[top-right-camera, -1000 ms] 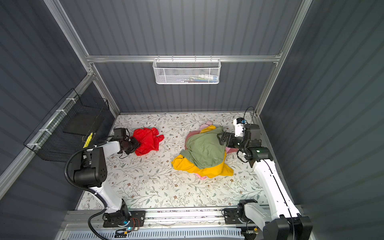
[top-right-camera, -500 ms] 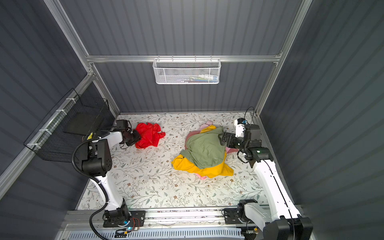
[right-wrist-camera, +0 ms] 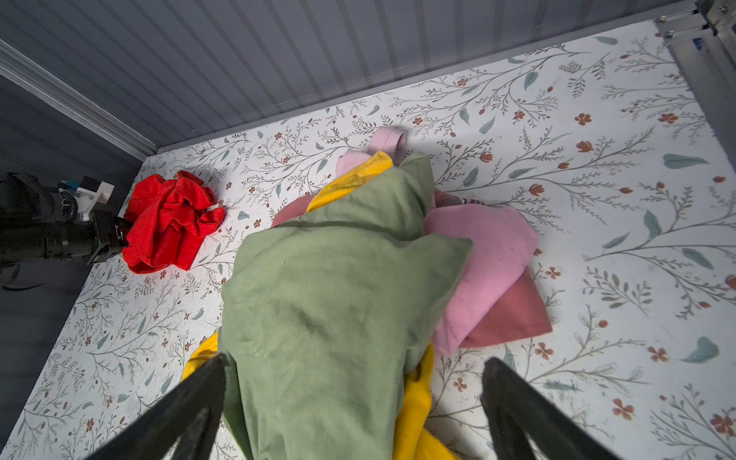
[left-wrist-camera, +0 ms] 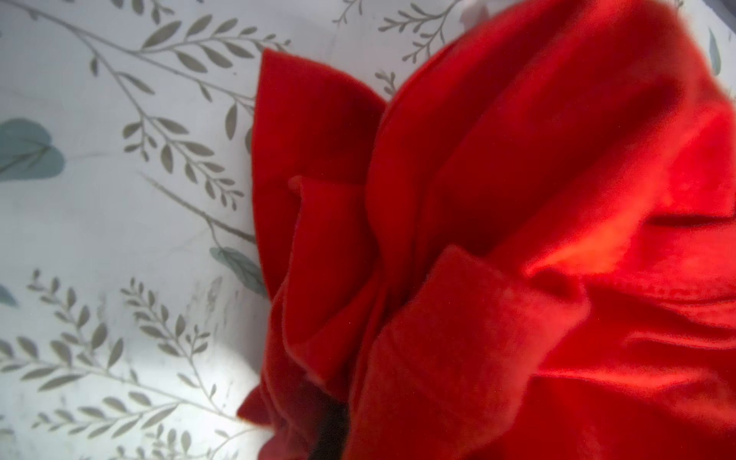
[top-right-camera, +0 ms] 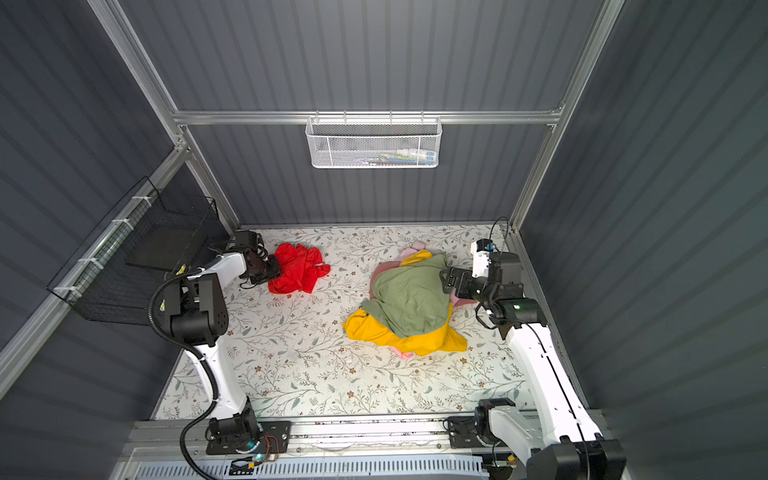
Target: Pick out a specific cloth from the pile
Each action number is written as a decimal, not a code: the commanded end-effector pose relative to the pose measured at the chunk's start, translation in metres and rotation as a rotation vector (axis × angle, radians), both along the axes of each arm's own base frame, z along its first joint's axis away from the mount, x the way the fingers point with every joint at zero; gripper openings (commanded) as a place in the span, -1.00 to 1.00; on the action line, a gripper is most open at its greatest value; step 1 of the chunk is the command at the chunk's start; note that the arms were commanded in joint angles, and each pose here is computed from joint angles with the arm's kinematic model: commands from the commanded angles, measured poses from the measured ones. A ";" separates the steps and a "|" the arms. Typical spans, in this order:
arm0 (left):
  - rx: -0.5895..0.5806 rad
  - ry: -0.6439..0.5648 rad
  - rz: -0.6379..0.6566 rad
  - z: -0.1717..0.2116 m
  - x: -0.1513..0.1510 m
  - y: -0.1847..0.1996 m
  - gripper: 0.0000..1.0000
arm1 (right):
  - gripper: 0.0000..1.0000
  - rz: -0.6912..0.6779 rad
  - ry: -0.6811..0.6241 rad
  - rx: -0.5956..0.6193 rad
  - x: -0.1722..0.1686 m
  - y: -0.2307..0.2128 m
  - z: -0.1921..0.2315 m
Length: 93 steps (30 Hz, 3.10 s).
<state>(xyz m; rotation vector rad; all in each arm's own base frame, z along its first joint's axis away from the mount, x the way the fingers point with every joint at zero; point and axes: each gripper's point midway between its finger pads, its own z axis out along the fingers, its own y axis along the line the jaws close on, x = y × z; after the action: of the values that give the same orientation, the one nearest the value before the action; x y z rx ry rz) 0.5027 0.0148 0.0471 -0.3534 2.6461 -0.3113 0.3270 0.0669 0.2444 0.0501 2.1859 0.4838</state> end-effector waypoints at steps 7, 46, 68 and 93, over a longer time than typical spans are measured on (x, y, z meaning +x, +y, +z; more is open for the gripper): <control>0.033 0.081 -0.034 -0.013 -0.006 0.004 -0.80 | 0.98 -0.007 -0.017 -0.010 0.001 -0.003 0.001; 0.109 -0.170 0.091 0.076 -0.066 -0.009 0.83 | 0.98 -0.174 -0.233 -0.193 0.009 -0.054 -0.028; 0.343 -0.435 0.147 0.096 -0.116 0.000 1.00 | 0.98 -0.234 -0.434 -0.265 0.024 -0.066 -0.095; 0.578 -0.636 0.035 0.046 -0.106 0.015 1.00 | 0.98 -0.273 -0.394 -0.308 0.060 -0.086 -0.124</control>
<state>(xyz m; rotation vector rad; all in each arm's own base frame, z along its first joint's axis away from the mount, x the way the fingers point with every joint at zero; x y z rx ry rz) 0.3916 0.0355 0.0750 -0.1215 2.0491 0.3515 0.3830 -0.0186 0.1142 0.0682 1.8326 -0.0163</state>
